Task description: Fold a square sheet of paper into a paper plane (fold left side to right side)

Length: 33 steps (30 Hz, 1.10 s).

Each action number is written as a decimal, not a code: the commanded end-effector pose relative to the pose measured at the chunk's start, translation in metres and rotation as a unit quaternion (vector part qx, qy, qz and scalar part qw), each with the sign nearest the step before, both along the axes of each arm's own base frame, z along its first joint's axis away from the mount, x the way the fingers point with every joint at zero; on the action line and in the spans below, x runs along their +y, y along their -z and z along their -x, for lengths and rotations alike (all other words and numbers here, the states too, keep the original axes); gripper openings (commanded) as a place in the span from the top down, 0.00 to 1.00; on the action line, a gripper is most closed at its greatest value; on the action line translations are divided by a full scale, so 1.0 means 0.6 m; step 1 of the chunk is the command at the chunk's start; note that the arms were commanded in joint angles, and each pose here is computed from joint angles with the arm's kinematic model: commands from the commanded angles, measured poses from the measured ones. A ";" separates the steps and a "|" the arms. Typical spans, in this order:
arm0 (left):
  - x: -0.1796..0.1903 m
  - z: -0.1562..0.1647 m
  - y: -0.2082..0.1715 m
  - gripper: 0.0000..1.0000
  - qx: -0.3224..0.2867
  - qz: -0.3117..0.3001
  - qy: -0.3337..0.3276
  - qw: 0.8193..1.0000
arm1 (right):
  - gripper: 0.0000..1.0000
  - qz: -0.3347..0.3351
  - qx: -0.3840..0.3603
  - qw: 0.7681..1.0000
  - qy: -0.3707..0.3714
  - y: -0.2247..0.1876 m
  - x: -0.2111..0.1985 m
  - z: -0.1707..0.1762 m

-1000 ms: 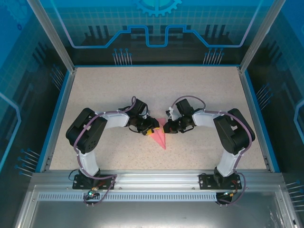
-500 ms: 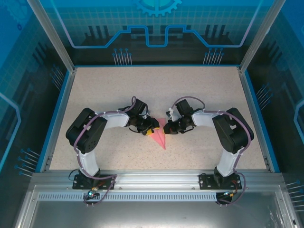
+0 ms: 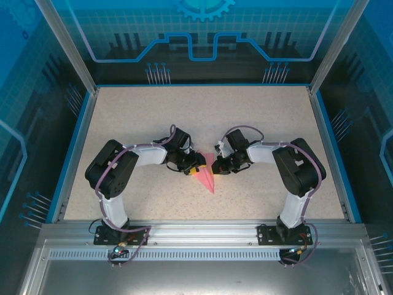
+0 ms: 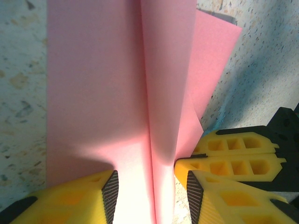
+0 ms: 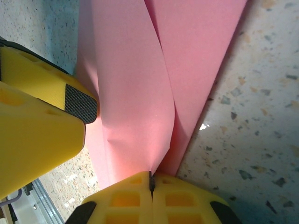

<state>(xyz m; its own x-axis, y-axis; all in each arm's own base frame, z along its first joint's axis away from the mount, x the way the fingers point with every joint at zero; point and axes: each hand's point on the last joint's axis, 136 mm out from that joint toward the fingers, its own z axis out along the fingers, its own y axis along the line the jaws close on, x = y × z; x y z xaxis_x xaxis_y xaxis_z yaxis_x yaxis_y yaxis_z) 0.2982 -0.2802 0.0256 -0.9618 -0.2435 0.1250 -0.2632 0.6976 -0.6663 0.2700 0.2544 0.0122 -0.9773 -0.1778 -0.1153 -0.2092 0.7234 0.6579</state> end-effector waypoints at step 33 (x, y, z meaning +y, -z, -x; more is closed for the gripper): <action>0.015 0.020 0.033 0.54 0.025 -0.032 0.006 0.999 | 1.00 0.023 -0.004 1.000 -0.011 -0.007 0.004 0.005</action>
